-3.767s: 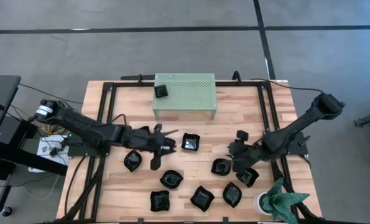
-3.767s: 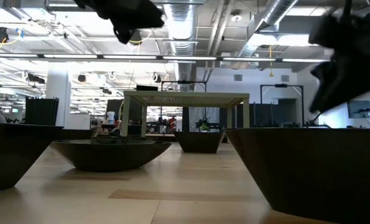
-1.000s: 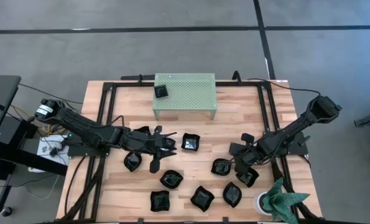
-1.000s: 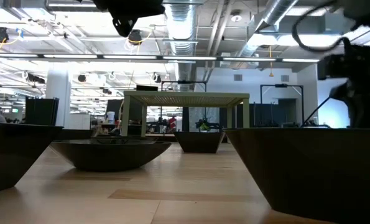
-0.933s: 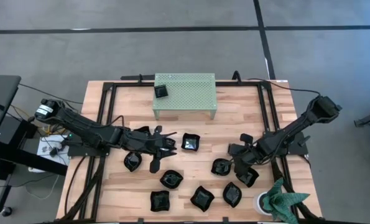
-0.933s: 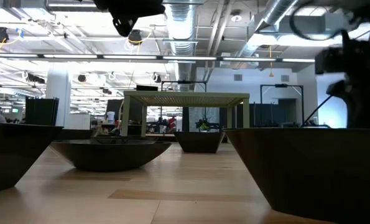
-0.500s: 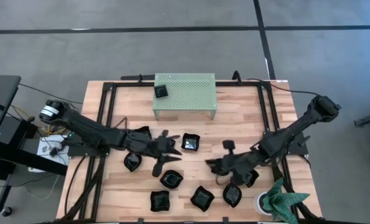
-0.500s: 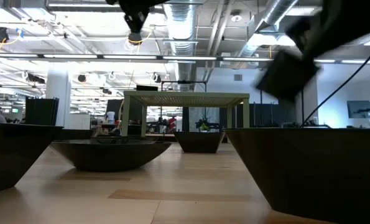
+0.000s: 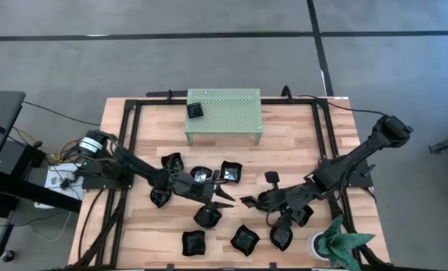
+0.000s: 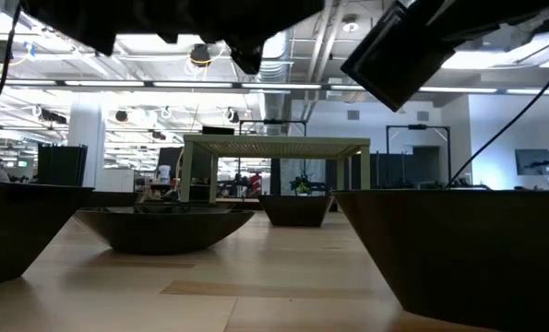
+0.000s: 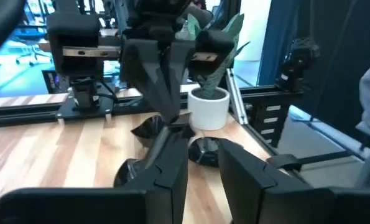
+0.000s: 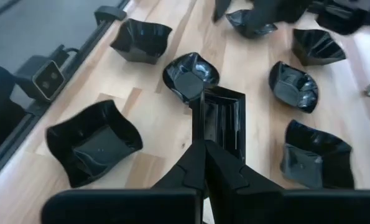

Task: Pick & Place Mini shaped plates
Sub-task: Stack the black square plate on top of the black square plate on the shelf

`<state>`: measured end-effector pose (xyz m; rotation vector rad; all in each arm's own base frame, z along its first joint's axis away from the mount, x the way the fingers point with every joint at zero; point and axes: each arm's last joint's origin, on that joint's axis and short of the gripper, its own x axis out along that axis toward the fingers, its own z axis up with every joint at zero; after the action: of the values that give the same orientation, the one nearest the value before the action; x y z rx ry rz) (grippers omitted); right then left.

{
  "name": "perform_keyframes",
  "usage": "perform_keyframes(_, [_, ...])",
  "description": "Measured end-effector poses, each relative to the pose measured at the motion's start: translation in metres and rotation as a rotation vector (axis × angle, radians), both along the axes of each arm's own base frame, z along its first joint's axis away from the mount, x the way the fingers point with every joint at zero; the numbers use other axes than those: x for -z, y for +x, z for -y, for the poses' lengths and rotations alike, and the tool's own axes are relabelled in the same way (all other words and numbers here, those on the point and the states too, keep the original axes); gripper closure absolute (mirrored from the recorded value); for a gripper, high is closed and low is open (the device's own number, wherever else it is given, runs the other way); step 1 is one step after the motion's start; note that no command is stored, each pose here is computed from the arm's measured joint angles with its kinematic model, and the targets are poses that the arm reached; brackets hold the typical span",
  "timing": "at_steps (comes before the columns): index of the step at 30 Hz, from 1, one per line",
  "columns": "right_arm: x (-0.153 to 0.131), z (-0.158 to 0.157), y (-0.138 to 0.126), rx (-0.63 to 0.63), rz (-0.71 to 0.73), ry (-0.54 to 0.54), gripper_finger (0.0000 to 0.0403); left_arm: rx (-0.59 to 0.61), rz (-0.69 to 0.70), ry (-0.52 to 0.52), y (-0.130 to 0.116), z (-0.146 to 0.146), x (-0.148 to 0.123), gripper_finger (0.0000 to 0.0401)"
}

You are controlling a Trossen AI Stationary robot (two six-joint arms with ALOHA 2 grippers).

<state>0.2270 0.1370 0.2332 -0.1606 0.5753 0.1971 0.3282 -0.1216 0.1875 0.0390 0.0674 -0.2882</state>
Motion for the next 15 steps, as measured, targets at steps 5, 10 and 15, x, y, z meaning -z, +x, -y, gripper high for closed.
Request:
perform_keyframes(5, [0.000, 0.005, 0.004, 0.004, -0.003, 0.018, 0.0402, -0.029, 0.012, 0.002, 0.008, -0.008, 0.011, 0.0310])
perform_keyframes(10, [-0.002, 0.009, 0.008, 0.026, 0.016, 0.030, 0.0402, -0.053, 0.012, -0.006, 0.018, -0.013, 0.013, 0.0310])
perform_keyframes(15, [-0.003, 0.016, 0.012, 0.055, 0.025, 0.036, 0.0402, -0.056, -0.001, -0.002, 0.022, -0.013, 0.017, 0.0310])
